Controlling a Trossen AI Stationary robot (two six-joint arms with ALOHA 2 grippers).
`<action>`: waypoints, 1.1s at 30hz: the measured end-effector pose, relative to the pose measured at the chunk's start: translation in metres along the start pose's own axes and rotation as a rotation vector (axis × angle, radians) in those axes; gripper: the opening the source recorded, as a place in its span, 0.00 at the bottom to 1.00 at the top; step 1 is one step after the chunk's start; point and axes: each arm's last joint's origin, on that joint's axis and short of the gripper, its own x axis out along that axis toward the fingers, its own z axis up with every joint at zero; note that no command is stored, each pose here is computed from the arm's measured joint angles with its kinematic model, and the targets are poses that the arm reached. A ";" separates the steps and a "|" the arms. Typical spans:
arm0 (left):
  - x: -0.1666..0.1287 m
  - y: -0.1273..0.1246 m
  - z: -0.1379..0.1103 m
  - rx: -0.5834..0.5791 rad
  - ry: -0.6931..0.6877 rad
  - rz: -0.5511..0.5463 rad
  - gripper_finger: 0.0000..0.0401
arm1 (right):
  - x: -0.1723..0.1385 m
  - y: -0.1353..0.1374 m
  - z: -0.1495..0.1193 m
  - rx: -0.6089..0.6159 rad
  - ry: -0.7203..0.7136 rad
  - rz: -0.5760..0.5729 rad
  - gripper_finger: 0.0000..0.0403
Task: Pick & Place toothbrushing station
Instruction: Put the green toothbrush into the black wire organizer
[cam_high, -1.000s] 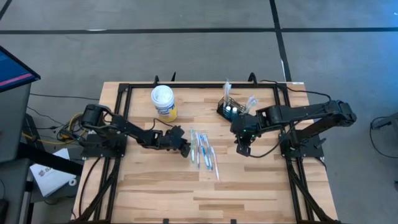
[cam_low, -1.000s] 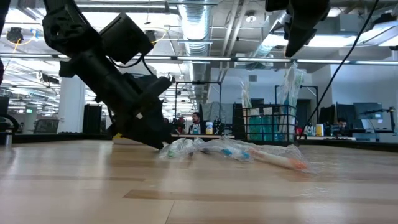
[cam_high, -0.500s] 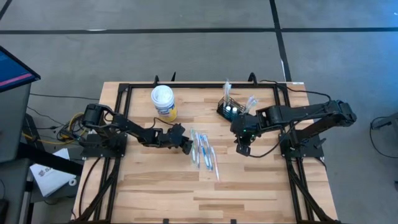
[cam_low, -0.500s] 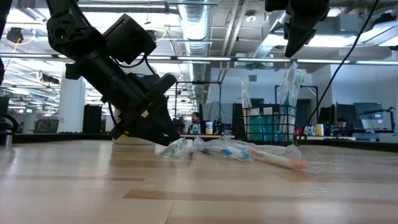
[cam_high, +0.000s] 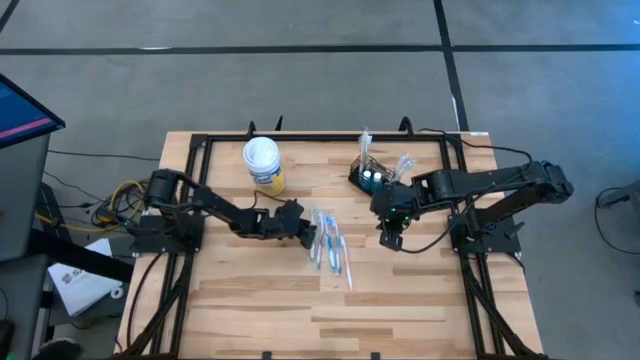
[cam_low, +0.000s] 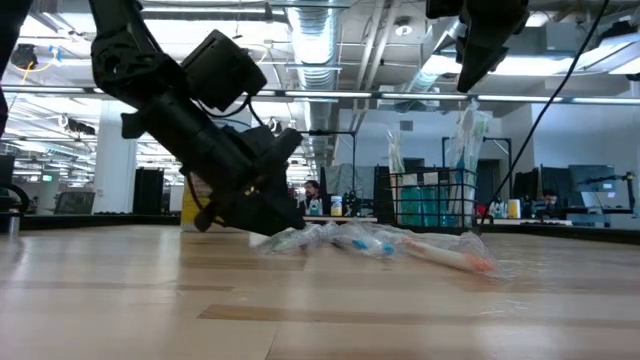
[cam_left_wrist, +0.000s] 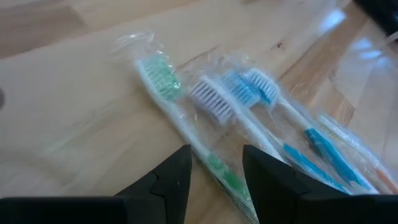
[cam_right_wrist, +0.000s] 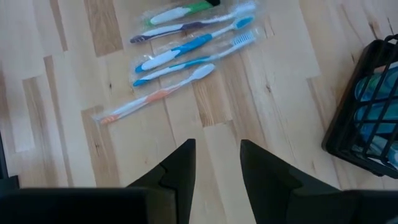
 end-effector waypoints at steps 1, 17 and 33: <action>0.001 -0.001 0.000 0.013 0.001 0.001 0.36 | 0.000 0.000 0.000 0.000 0.000 0.000 0.29; -0.008 -0.006 0.000 0.106 -0.006 -0.008 0.00 | 0.000 0.003 -0.001 -0.002 0.002 0.005 0.29; -0.086 -0.054 0.029 0.308 -0.311 -0.138 0.00 | -0.001 0.009 0.013 -0.066 -0.151 0.059 0.29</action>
